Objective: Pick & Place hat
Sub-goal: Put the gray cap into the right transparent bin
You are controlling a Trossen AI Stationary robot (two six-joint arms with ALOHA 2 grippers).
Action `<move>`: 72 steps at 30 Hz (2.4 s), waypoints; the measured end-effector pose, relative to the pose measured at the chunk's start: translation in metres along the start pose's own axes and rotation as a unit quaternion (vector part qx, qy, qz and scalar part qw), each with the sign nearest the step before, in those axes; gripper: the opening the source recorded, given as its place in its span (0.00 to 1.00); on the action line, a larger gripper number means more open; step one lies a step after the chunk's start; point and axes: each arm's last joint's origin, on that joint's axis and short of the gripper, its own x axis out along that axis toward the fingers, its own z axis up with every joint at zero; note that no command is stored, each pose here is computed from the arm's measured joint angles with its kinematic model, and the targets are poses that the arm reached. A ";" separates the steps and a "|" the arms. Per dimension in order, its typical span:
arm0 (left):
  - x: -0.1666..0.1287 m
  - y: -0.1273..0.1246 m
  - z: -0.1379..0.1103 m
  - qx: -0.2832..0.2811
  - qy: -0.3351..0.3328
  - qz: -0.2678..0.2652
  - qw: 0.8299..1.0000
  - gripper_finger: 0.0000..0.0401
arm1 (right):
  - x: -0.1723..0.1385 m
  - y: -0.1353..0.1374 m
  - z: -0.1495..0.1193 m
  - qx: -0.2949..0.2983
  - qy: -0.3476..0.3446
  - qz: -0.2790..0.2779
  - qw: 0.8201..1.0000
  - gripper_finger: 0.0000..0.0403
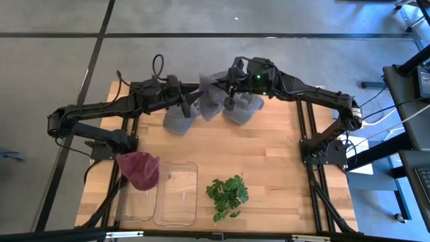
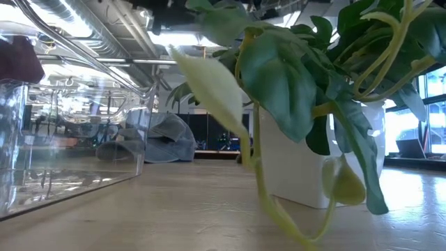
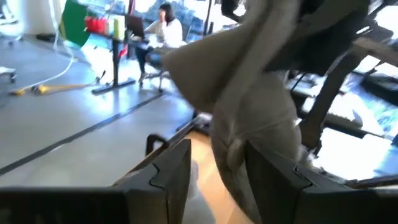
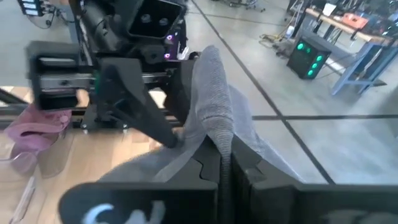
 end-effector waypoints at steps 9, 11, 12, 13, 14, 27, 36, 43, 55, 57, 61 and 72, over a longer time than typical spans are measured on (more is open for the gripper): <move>0.000 0.000 -0.001 -0.004 0.006 0.004 1.000 0.37 | 0.000 0.005 -0.001 0.000 0.010 0.008 1.000 0.02; 0.000 -0.001 -0.001 -0.004 0.005 -0.012 1.000 0.36 | 0.000 0.005 -0.001 0.001 0.008 0.008 1.000 0.02; 0.000 -0.001 0.000 -0.004 0.005 -0.016 1.000 0.35 | 0.000 0.005 -0.001 0.001 0.006 0.008 1.000 0.02; 0.000 -0.001 0.000 -0.005 0.004 -0.017 1.000 0.35 | 0.000 0.005 0.000 0.001 0.005 0.007 1.000 0.02; 0.000 -0.001 0.000 -0.009 0.002 -0.017 1.000 0.34 | 0.000 0.005 0.000 0.001 0.003 0.007 1.000 0.02; 0.000 -0.001 0.001 -0.018 -0.004 -0.019 1.000 0.11 | 0.000 0.004 0.002 0.001 -0.005 0.004 1.000 0.03; 0.000 -0.003 0.001 -0.017 0.002 -0.043 0.999 0.07 | 0.000 0.005 0.000 -0.013 0.004 0.016 1.000 0.04; 0.000 -0.004 0.001 -0.014 0.009 -0.073 0.997 0.07 | 0.000 0.008 -0.003 -0.026 0.013 0.057 0.998 0.16; -0.013 -0.015 0.032 0.009 0.092 -0.157 0.983 0.07 | -0.022 -0.008 -0.014 -0.068 0.147 -0.130 0.978 0.33; -0.018 -0.017 0.038 0.000 0.130 -0.177 0.976 0.07 | -0.022 -0.009 -0.016 -0.068 0.155 -0.133 0.977 0.33; -0.029 -0.023 0.052 -0.038 0.201 -0.238 0.949 0.07 | -0.023 -0.014 -0.018 -0.066 0.163 -0.138 0.975 0.33; -0.045 -0.043 0.062 -0.119 0.330 -0.473 0.808 0.08 | -0.024 -0.030 -0.023 -0.042 0.172 -0.152 0.973 0.33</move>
